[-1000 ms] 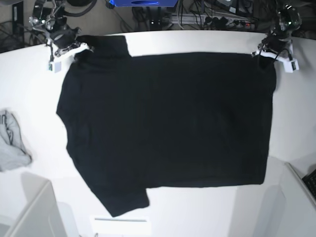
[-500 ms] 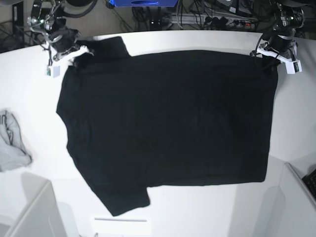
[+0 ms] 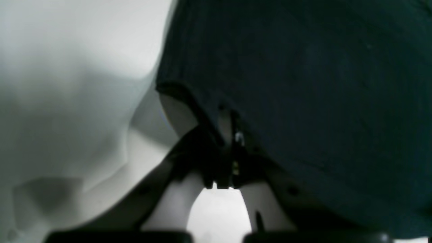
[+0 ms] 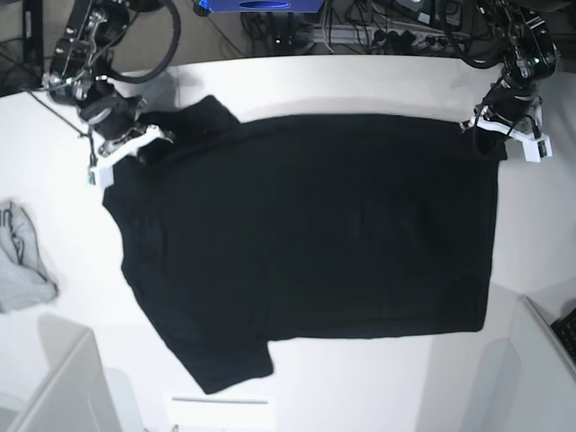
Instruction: Fold the T-shirt properly
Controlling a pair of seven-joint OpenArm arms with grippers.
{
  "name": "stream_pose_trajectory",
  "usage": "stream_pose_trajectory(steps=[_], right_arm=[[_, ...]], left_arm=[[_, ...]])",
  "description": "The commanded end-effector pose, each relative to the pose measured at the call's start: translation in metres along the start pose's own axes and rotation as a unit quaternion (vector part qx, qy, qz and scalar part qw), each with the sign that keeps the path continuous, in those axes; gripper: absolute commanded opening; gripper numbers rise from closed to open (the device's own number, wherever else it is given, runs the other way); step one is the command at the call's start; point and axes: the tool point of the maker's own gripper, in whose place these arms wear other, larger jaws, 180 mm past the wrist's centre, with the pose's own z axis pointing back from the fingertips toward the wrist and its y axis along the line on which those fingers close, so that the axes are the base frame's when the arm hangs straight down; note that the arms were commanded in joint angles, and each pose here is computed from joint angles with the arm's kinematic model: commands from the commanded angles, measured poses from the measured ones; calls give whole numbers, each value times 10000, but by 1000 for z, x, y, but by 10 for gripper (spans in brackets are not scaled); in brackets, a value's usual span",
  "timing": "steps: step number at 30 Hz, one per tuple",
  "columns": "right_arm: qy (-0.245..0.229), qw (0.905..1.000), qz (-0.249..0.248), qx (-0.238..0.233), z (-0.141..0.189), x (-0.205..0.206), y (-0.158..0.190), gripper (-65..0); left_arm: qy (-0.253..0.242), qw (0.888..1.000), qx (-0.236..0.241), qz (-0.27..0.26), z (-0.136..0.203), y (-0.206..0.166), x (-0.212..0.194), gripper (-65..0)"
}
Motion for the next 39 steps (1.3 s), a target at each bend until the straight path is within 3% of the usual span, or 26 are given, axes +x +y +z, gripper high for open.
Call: stream_pose_trajectory(steps=[1,16,24,32,39], right_arm=[[-231,9997,65,81,3,16,5,-650],[-406,9986,50,330,-18,63,19,-650],[-393,9986,-3,353,-31,79,15,-650],[-488,9978,-37,448,-38,99,20,-650],[-368,9966,226,708,-61,107,45,-650]], left_arm=[[-247,9996,-80,-62,1,-5,17,-650],[-554,9980,-309,-2,-13,-25,54,-650],[-685,9971,-197,266,-19,-23,67,-650],[-524,9973,-141,500,-34,-14,60,-650],[-477,9955,-29,817,-46,-7,61,-650]])
